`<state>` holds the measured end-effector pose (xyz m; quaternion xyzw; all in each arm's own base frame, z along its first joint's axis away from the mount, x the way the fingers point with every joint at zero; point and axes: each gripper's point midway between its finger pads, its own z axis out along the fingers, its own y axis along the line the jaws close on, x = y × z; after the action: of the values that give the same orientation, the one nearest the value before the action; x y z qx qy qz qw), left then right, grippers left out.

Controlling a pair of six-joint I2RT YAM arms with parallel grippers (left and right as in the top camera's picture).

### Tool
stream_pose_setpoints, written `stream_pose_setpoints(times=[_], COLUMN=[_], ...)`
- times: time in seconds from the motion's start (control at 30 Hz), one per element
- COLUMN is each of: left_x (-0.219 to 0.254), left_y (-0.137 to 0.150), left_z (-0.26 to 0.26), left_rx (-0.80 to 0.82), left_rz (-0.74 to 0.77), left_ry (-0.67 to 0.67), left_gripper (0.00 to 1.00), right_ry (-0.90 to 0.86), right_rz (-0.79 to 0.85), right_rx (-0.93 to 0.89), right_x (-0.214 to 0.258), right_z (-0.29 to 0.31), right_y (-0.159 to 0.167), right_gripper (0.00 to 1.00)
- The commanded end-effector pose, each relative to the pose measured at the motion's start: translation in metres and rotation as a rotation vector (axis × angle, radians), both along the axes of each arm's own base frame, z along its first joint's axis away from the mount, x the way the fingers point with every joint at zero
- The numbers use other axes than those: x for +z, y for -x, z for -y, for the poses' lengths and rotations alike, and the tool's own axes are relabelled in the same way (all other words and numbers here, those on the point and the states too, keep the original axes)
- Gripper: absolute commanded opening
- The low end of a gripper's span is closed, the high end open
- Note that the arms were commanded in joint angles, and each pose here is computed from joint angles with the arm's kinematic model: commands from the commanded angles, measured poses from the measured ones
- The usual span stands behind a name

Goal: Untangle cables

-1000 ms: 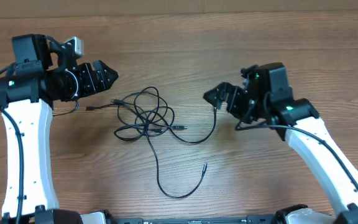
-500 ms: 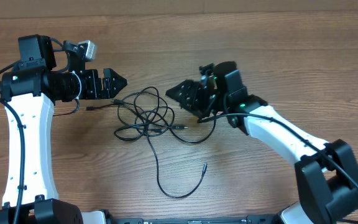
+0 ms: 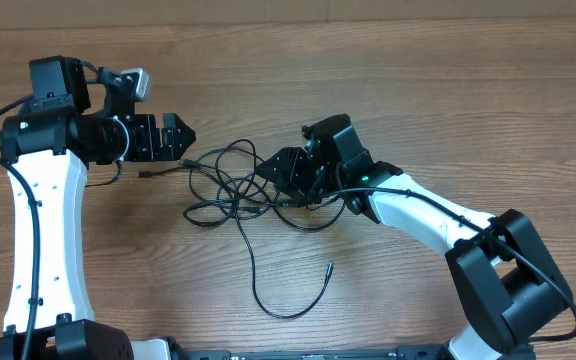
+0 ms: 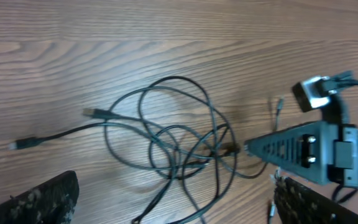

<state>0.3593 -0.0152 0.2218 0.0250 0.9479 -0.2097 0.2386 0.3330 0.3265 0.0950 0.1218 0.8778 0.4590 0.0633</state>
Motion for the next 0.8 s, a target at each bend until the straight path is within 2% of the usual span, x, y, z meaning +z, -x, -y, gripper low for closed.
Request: stream_pose_setpoints(times=[0.0, 0.23, 0.33, 0.53, 0.67, 0.77], left_x=[-0.001, -0.003, -0.003, -0.003, -0.003, -0.003], left_y=[-0.002, -0.002, -0.002, -0.002, -0.002, -0.002], left_z=[-0.015, -0.021, -0.021, -0.021, -0.021, -0.021], left_rx=[0.02, 0.037, 0.037, 0.037, 0.037, 0.036], left_rz=[0.007, -0.001, -0.001, -0.001, -0.001, 0.0], left_ry=[-0.09, -0.126, -0.126, -0.126, -0.126, -0.126], left_gripper=[1.0, 1.0, 1.0, 1.0, 1.0, 1.0], right_ry=[0.027, 0.054, 0.057, 0.1, 0.1, 0.092], right_rz=[0.016, 0.005, -0.013, 0.023, 0.03, 0.024], right_rx=[-0.04, -0.079, -0.106, -0.149, -0.183, -0.199], right_x=[-0.001, -0.004, -0.006, -0.009, -0.008, -0.01], right_z=[-0.003, -0.012, -0.016, -0.018, -0.019, -0.02], right_y=[-0.004, 0.002, 0.005, 0.003, -0.001, -0.003], right_gripper=[0.57, 0.57, 0.51, 0.49, 0.43, 0.42])
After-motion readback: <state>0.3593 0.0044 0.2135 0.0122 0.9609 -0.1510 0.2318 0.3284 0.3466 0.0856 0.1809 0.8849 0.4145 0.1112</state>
